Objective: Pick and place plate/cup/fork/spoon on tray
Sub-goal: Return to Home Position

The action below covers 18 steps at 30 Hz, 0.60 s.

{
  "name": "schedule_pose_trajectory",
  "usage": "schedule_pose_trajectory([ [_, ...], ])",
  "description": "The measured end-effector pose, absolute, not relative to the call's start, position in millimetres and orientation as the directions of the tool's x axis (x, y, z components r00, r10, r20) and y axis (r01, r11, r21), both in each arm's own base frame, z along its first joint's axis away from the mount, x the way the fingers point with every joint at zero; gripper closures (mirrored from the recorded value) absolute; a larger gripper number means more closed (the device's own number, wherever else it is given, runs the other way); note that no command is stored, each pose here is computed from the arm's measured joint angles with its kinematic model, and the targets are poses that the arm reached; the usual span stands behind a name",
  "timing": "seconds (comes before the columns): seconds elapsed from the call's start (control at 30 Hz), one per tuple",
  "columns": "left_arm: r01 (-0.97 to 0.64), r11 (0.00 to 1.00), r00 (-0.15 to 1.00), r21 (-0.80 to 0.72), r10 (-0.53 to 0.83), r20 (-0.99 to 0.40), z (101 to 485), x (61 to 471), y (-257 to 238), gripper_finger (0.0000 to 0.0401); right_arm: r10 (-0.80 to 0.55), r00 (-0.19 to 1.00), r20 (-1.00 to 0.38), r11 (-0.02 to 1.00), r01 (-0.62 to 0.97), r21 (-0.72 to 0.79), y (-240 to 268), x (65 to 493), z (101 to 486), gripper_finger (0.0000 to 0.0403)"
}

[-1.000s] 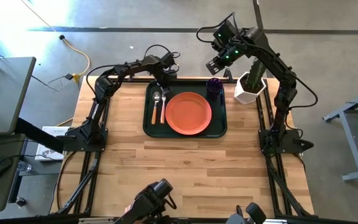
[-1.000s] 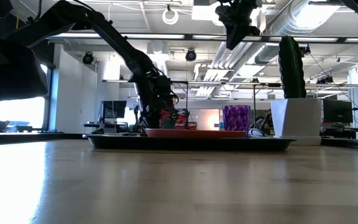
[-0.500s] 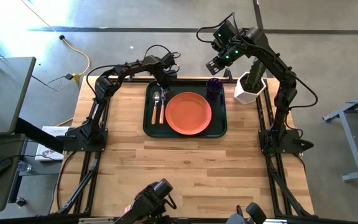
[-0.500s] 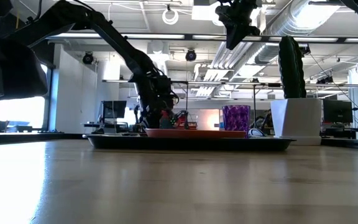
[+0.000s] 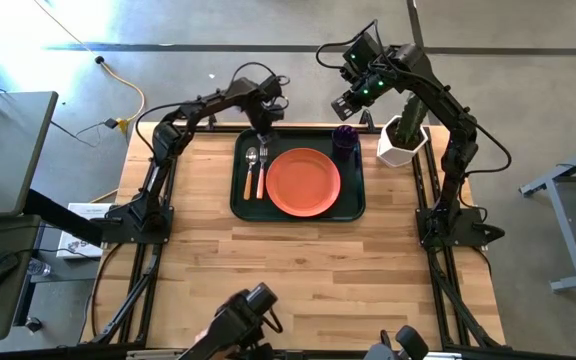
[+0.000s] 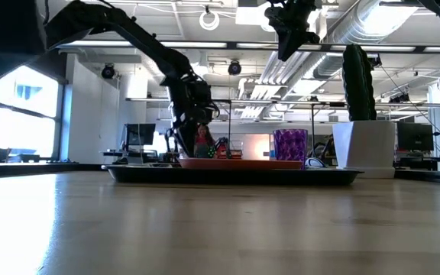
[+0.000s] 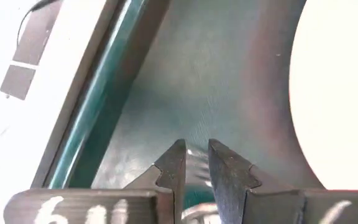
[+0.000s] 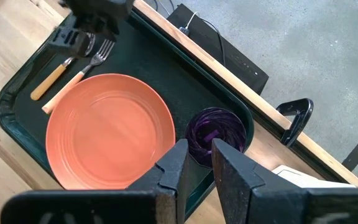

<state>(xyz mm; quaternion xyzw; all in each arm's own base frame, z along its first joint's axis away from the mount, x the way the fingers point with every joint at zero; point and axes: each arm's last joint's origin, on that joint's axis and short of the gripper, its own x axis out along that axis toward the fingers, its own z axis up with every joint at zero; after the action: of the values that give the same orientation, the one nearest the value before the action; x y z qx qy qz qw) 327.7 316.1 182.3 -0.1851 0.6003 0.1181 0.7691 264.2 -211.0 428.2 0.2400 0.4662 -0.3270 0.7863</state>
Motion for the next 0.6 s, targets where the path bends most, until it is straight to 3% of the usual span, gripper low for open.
schedule_pose_trajectory([
  [0.2,-0.47,0.867,0.221,-0.167,-0.067,-0.973,215,324,316,0.0345,-0.285,0.348,-0.893,0.69,0.721,0.061,-209,265,428,0.0339],
  [0.47,-0.506,0.799,0.207,-0.325,-0.254,-0.945,244,317,289,0.0345,-0.241,0.349,-0.906,0.791,0.611,0.024,-186,279,426,0.0339],
  [0.6,-0.475,0.822,0.254,-0.315,-0.214,-0.943,272,316,269,0.0345,-0.22,0.362,-0.906,0.839,0.544,0.013,-169,290,426,0.0339],
])
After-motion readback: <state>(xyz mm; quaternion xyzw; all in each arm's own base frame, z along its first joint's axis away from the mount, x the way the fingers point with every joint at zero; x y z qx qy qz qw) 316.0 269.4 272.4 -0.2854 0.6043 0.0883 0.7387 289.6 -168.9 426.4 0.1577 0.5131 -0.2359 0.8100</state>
